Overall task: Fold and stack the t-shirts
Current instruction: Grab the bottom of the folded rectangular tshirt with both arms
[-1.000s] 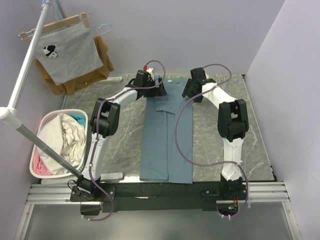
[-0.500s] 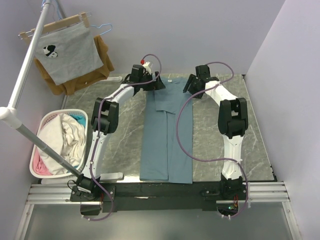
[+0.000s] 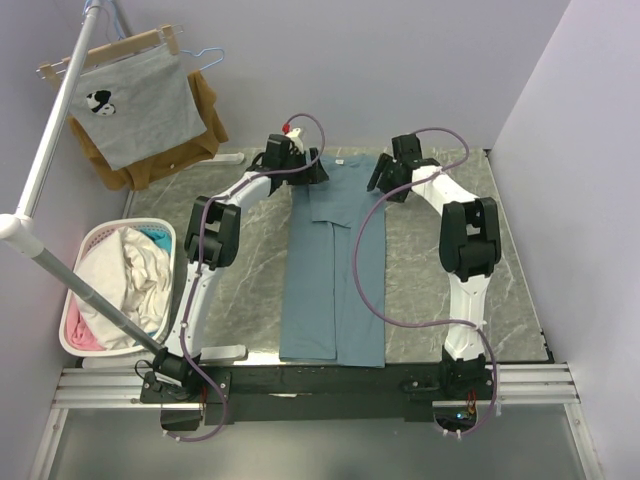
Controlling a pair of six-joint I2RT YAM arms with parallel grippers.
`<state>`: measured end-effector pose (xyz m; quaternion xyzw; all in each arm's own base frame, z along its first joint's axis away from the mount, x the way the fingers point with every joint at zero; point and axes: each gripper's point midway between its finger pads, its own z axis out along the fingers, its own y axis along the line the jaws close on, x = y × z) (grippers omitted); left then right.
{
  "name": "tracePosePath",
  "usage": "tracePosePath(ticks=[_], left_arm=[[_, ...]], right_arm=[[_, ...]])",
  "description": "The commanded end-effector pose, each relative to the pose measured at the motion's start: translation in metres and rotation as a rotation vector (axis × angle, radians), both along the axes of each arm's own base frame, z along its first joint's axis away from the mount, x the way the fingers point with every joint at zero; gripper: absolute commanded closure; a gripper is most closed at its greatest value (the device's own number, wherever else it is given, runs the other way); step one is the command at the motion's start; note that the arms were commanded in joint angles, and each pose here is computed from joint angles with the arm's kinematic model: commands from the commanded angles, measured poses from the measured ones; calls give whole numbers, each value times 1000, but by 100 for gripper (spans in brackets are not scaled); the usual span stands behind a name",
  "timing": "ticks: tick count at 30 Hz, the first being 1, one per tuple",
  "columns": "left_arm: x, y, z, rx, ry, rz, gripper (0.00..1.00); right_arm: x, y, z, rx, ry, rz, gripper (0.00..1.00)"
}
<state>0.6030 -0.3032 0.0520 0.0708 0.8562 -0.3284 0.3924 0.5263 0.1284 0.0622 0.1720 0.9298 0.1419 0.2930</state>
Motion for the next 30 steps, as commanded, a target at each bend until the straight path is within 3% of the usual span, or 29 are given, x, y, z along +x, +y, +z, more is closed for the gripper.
tracePosePath(ticks=[1,3,4,6,7,9,17,23,24,25,27,30], left_arm=[[3,16,-7,84,-13,65,25],[4,13,-6,75,-13,59,37],[4,13,-7,74,-13,60,50],[5,10,-8,70,-11,54,64],[6,10,-7,69,-10,55,82],[7,9,-5,61,-12,59,97],[8,21,36,26,-116,144,99],[6,24,33,22,-99,170,99],[6,25,33,21,-93,181,97],[4,28,29,22,-89,189,86],[4,32,32,28,-91,212,45],[5,37,31,40,-84,224,21]], right_arm=[[5,-4,37,1,-87,4,29],[5,-4,35,0,-83,2,29],[3,-4,32,-1,-77,0,29],[2,-6,35,-5,-82,-2,29],[0,-7,33,-9,-78,-5,29],[-2,-12,37,-29,-86,-21,29],[-16,-28,42,-62,-90,-50,29],[-22,-30,43,-61,-91,-53,29],[-25,-30,41,-62,-85,-53,29],[-26,-30,44,-60,-91,-53,29],[-31,-31,43,-65,-82,-50,28],[-40,-33,42,-68,-72,-49,27]])
